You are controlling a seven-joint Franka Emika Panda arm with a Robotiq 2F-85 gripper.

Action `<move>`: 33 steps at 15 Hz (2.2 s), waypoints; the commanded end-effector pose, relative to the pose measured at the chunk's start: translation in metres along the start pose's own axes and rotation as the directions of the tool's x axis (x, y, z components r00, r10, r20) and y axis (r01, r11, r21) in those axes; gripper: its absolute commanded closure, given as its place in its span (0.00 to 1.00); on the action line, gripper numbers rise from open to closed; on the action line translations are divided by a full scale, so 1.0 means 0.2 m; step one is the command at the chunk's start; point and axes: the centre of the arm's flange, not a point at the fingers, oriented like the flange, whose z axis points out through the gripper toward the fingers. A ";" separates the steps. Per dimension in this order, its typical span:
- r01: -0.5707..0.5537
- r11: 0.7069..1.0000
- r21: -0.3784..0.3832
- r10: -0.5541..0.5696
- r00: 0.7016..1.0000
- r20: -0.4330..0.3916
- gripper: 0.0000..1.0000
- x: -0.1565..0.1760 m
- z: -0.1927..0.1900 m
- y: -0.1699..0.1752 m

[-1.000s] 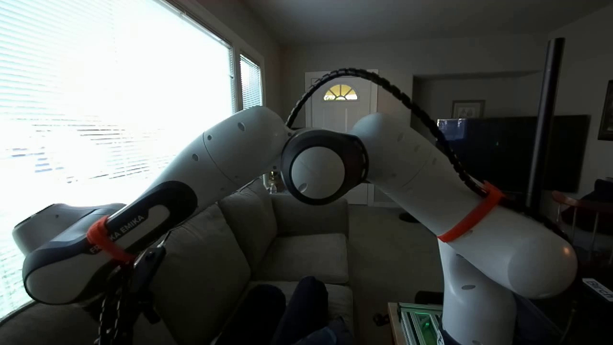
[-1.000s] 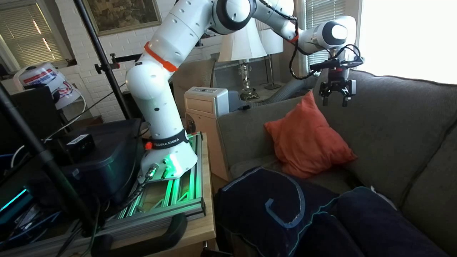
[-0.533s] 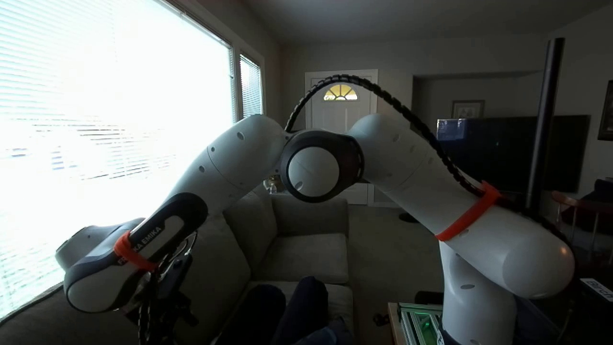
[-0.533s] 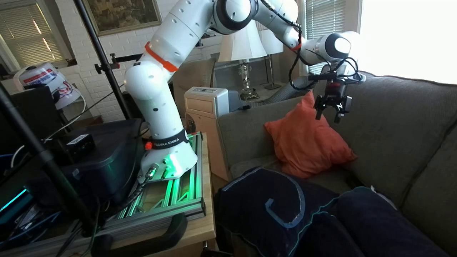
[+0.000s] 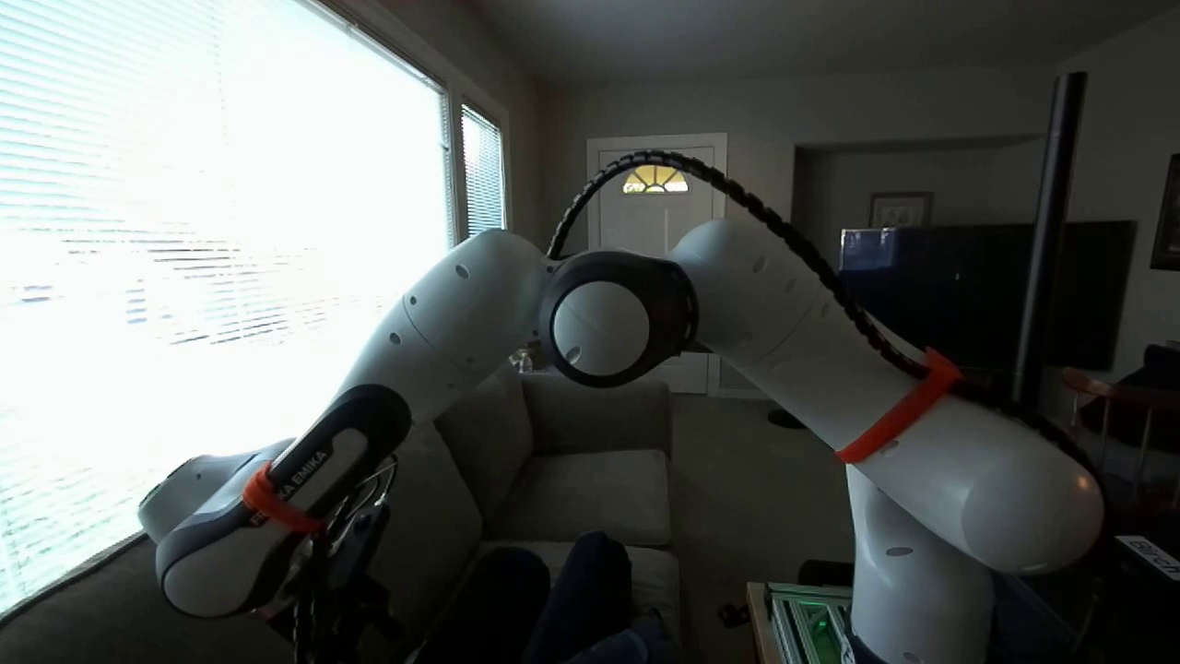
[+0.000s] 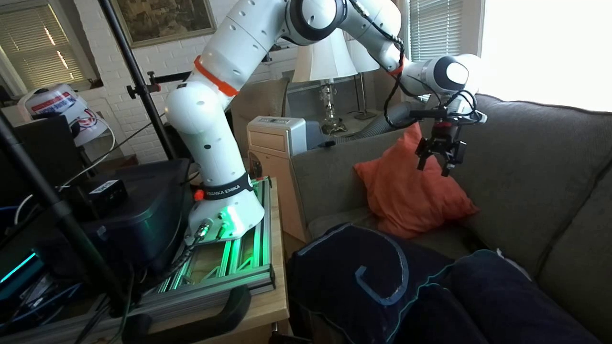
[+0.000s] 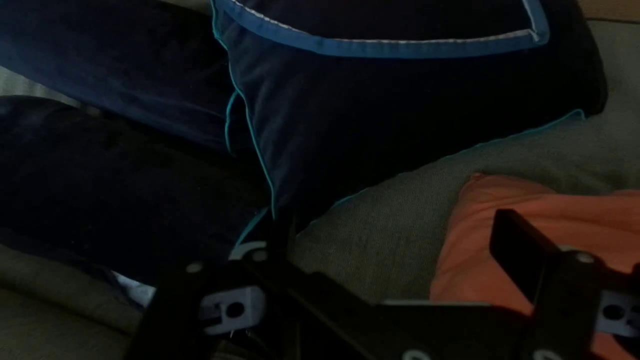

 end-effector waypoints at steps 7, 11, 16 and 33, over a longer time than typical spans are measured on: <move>-0.361 0.932 -0.041 0.363 0.927 0.096 0.00 0.05 0.22 0.01; -0.488 0.873 0.010 0.484 0.869 0.102 0.00 0.07 0.38 0.03; -0.401 0.916 0.037 0.396 0.913 0.094 0.00 0.09 0.60 0.06; -0.392 0.916 0.088 0.394 0.919 -0.016 0.00 0.15 0.85 0.11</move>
